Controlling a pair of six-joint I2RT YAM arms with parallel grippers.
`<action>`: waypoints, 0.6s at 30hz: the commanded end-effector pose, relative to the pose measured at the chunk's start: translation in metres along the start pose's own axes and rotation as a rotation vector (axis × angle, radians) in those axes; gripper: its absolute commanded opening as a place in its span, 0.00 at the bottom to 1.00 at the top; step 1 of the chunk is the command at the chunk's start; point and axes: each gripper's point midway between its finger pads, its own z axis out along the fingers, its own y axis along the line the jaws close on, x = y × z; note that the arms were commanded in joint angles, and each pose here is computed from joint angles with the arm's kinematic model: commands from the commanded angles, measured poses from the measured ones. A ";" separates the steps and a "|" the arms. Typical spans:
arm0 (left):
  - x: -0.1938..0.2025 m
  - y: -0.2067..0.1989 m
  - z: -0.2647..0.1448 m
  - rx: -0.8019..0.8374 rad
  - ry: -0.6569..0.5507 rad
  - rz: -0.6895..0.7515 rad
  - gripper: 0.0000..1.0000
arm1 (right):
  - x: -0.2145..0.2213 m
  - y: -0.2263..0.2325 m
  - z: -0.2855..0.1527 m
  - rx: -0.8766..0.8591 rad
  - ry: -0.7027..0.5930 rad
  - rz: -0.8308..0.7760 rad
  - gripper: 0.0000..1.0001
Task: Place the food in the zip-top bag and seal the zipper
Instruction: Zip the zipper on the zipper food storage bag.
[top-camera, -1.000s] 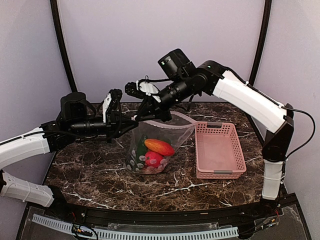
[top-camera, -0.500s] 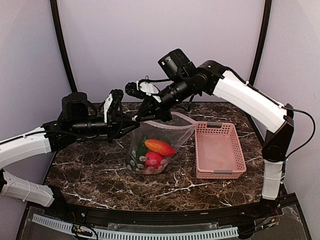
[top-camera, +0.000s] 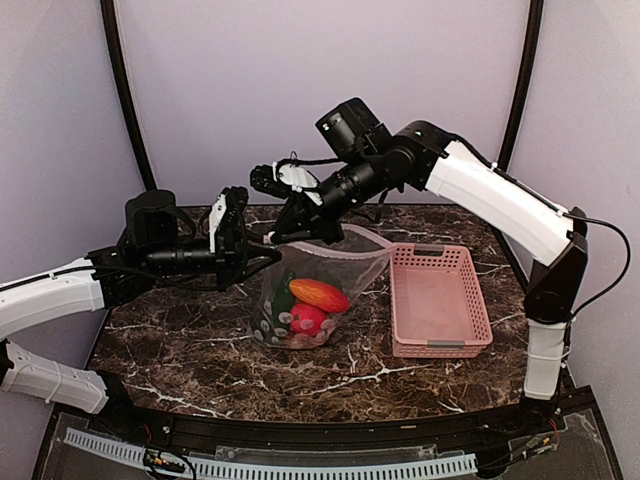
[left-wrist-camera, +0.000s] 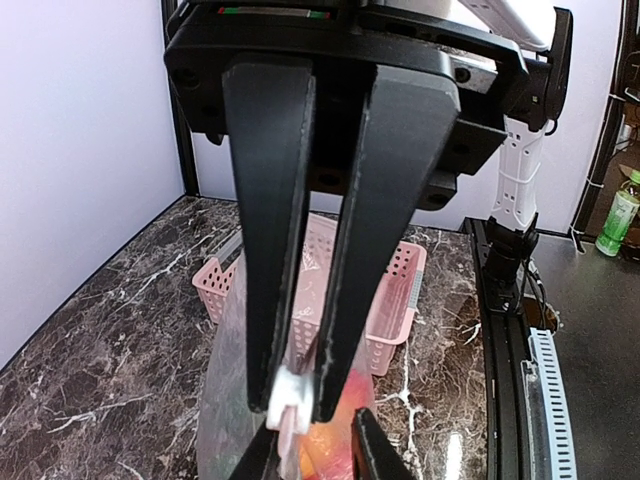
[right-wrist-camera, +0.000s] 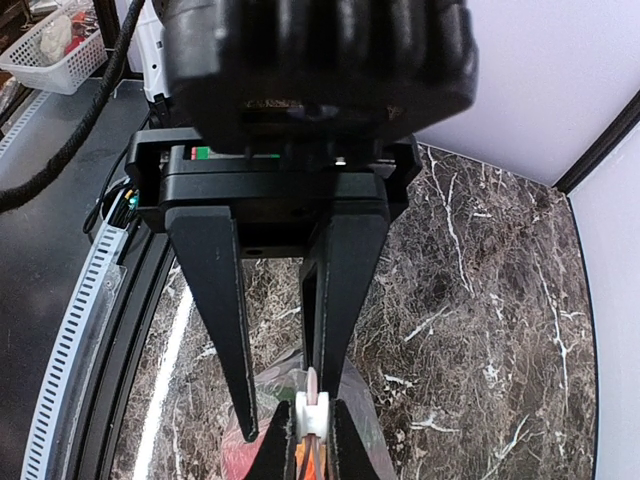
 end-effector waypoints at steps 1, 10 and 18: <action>-0.002 -0.004 0.000 0.021 -0.025 0.022 0.21 | -0.012 0.001 -0.005 0.014 -0.027 -0.021 0.01; 0.000 0.002 0.006 -0.001 -0.027 -0.006 0.01 | -0.008 0.001 -0.003 0.012 -0.018 -0.015 0.01; -0.002 0.013 -0.004 -0.093 -0.040 0.004 0.01 | 0.014 -0.007 0.001 0.038 0.046 0.011 0.01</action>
